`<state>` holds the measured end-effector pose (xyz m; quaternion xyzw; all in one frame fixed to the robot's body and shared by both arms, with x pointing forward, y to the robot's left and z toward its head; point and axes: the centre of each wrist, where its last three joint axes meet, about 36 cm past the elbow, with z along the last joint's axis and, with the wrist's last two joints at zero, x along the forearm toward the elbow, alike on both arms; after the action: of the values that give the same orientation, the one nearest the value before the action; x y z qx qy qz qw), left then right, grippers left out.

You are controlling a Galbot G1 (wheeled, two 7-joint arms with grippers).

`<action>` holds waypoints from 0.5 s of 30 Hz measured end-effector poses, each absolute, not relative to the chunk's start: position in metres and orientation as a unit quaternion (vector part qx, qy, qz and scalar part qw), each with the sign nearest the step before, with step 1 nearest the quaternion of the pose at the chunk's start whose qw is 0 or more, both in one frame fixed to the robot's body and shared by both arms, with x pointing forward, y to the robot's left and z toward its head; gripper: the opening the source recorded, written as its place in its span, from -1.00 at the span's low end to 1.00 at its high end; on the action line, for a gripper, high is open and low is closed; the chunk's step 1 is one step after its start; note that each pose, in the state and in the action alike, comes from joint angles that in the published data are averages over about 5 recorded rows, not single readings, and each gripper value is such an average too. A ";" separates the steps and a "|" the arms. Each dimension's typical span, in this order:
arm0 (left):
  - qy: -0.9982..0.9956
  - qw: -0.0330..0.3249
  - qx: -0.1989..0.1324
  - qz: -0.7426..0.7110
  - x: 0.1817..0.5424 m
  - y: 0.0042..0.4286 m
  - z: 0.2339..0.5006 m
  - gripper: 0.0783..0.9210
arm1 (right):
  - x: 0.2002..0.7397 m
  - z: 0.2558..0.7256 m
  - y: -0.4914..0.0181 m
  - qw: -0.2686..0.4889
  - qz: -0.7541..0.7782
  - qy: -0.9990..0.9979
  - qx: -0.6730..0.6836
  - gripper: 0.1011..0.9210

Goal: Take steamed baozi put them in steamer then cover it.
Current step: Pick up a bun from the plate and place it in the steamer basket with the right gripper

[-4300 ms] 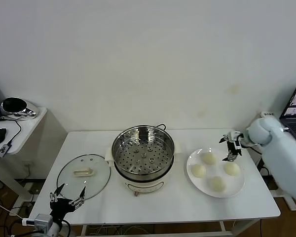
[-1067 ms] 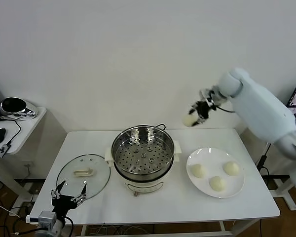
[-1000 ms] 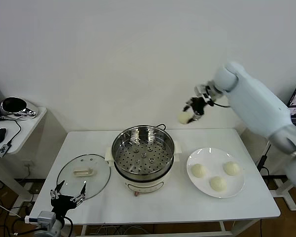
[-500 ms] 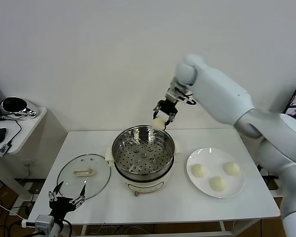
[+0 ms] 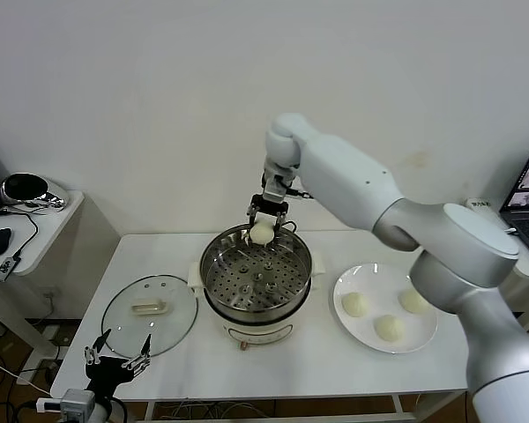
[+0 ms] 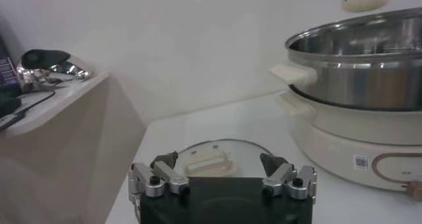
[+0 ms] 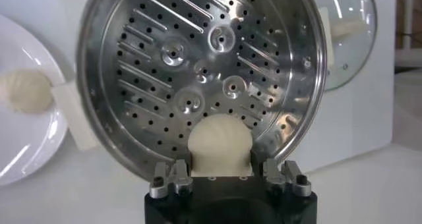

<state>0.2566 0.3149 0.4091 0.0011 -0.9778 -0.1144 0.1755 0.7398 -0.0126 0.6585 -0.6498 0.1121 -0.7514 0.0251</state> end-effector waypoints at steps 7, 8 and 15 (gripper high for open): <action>-0.977 0.179 0.002 -0.115 0.256 0.316 0.407 0.77 | 0.743 0.633 -0.009 0.023 -0.747 0.114 -0.654 0.10; -0.977 0.179 0.002 -0.115 0.256 0.316 0.407 0.77 | 0.743 0.630 -0.009 0.023 -0.747 0.115 -0.655 0.10; -0.977 0.180 0.003 -0.112 0.258 0.315 0.404 0.77 | 0.743 0.612 -0.006 0.030 -0.746 0.118 -0.655 0.10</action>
<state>0.2580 0.3154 0.4041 0.0029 -0.9772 -0.1124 0.1800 0.7428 -0.0062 0.6119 -0.6552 0.1184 -0.7456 0.0297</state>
